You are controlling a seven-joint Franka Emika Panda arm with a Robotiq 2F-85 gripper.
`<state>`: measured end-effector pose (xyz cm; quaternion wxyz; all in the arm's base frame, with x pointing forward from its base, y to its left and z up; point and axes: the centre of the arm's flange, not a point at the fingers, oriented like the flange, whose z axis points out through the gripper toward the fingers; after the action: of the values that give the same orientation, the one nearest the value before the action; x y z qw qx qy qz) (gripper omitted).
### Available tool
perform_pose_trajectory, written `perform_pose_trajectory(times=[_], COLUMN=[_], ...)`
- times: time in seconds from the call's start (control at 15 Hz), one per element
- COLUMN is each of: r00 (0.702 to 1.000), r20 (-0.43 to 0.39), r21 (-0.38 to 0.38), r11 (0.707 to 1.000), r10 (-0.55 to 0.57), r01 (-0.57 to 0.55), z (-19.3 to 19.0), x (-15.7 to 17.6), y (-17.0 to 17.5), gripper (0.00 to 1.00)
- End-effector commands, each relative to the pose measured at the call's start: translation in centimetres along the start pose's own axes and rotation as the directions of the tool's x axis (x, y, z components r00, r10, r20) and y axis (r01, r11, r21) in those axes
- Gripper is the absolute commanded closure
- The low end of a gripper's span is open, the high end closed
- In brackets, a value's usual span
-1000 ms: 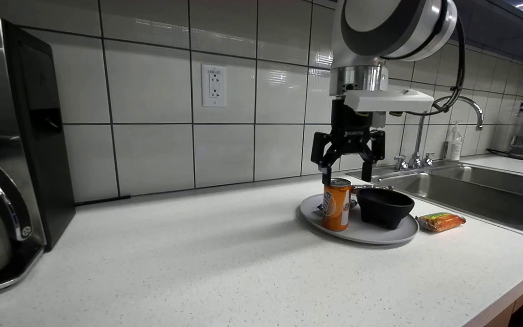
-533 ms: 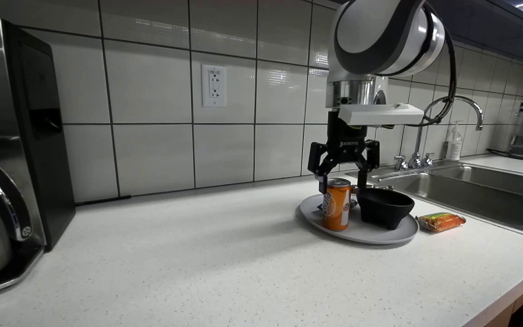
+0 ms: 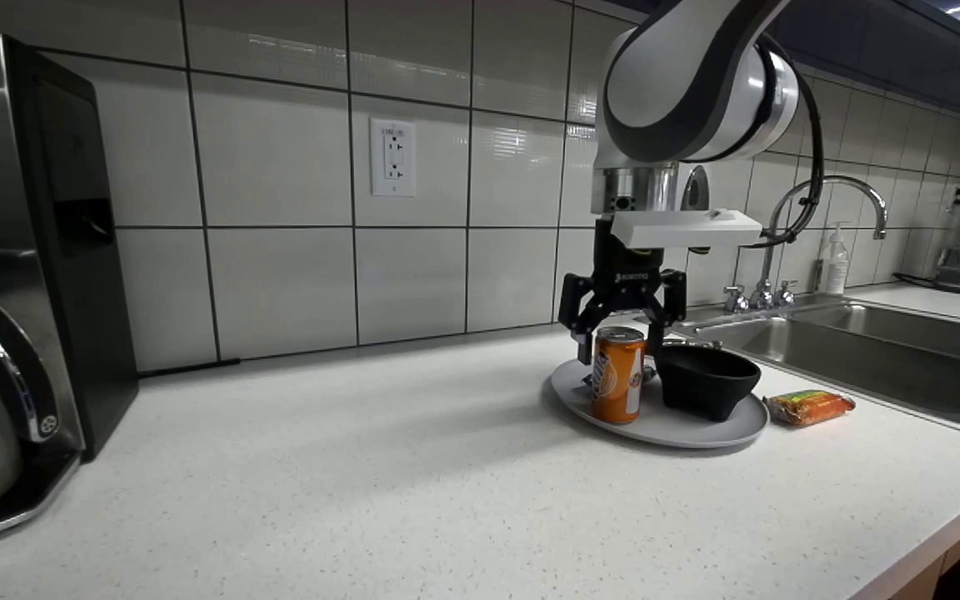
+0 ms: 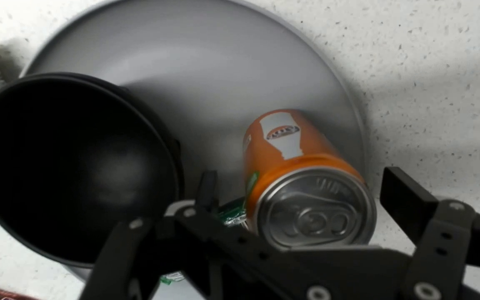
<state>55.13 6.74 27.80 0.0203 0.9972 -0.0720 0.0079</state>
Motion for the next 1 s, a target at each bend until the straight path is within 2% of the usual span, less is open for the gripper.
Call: perform_pose_trajectory(times=[0.0, 0.07, 0.2, 0.4, 0.93], r00=[1.000, 1.000, 1.000, 1.000, 0.999], r20=[-0.017, -0.017, -0.016, -0.013, -0.047], r21=[-0.002, 0.001, 0.003, 0.004, 0.006], r11=[1.000, 1.000, 1.000, 1.000, 1.000], r10=[0.014, 0.016, 0.016, 0.018, 0.009], r01=[-0.014, -0.016, -0.016, -0.018, -0.009], z=[0.1, 0.1, 0.2, 0.2, -2.1], x=[1.2, 1.3, 1.4, 1.4, 0.8], y=[-0.3, -0.3, -0.4, -0.4, -1.6], gripper=[0.00, 0.25, 0.34, 0.60, 0.62])
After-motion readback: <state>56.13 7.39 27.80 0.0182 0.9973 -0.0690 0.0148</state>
